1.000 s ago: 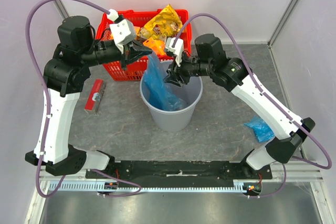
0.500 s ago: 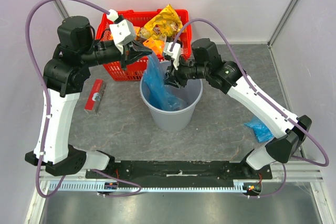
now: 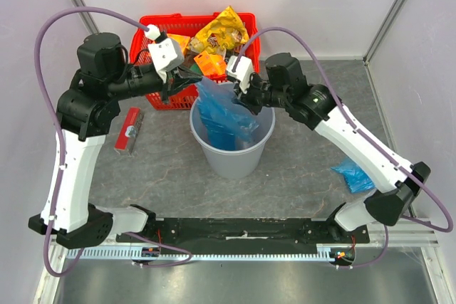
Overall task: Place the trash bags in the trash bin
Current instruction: Place the trash bag in the trash bin.
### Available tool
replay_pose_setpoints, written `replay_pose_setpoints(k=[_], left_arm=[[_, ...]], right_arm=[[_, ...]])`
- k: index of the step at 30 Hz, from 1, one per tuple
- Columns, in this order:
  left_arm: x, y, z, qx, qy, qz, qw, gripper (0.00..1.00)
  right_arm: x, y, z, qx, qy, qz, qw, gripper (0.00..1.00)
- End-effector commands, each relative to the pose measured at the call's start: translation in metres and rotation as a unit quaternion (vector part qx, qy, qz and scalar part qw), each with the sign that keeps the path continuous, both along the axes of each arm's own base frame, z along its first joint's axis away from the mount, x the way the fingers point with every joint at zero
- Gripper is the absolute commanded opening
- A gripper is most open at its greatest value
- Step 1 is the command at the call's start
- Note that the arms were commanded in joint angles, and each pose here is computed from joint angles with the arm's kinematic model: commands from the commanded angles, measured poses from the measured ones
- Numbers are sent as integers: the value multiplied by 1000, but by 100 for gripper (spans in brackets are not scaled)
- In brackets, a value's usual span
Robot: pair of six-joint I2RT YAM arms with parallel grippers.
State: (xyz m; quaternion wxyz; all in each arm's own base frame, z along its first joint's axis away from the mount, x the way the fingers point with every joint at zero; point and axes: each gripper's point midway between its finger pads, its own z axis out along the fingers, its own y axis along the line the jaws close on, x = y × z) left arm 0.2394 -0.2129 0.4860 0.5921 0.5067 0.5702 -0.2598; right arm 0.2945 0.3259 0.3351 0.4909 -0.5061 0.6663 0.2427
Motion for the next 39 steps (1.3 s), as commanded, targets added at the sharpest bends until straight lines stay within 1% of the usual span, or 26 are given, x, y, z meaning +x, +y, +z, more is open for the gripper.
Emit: replay_pose_setpoints(k=[1, 5, 10, 13, 17, 19, 21, 25, 28, 30, 34, 39], left_arm=[[0, 9, -12, 26, -20, 18, 999, 2], [-2, 11, -13, 27, -24, 17, 999, 2], [13, 18, -25, 49, -19, 52, 997, 2], [23, 29, -36, 77, -20, 84, 993, 2], [29, 48, -51, 128, -28, 122, 984, 2], [26, 55, -54, 149, -34, 127, 980, 2], [19, 60, -52, 157, -40, 126, 979, 2], [8, 64, -38, 155, -58, 122, 979, 2], [6, 68, -28, 160, -79, 126, 976, 2], [6, 71, -32, 172, -81, 125, 974, 2], [11, 72, -55, 200, -63, 121, 970, 2], [26, 78, -87, 244, -47, 128, 960, 2]], right_arm=[[8, -47, 53, -18, -95, -80, 992, 0], [7, -69, 65, -32, -117, -113, 986, 0], [13, -91, 68, -69, -125, -154, 978, 0], [18, -101, 68, -95, -123, -177, 972, 0], [29, -109, 56, -141, -108, -197, 964, 0], [27, -106, 49, -153, -95, -183, 966, 0], [18, -96, 45, -149, -80, -146, 975, 0], [-13, -71, 50, -110, -48, -46, 992, 0], [-33, -58, 54, -85, -25, 9, 996, 0], [-35, -59, 53, -88, -17, 10, 996, 0], [-25, -68, 42, -115, -16, -21, 993, 0], [-1, -80, 32, -149, -20, -82, 985, 0]])
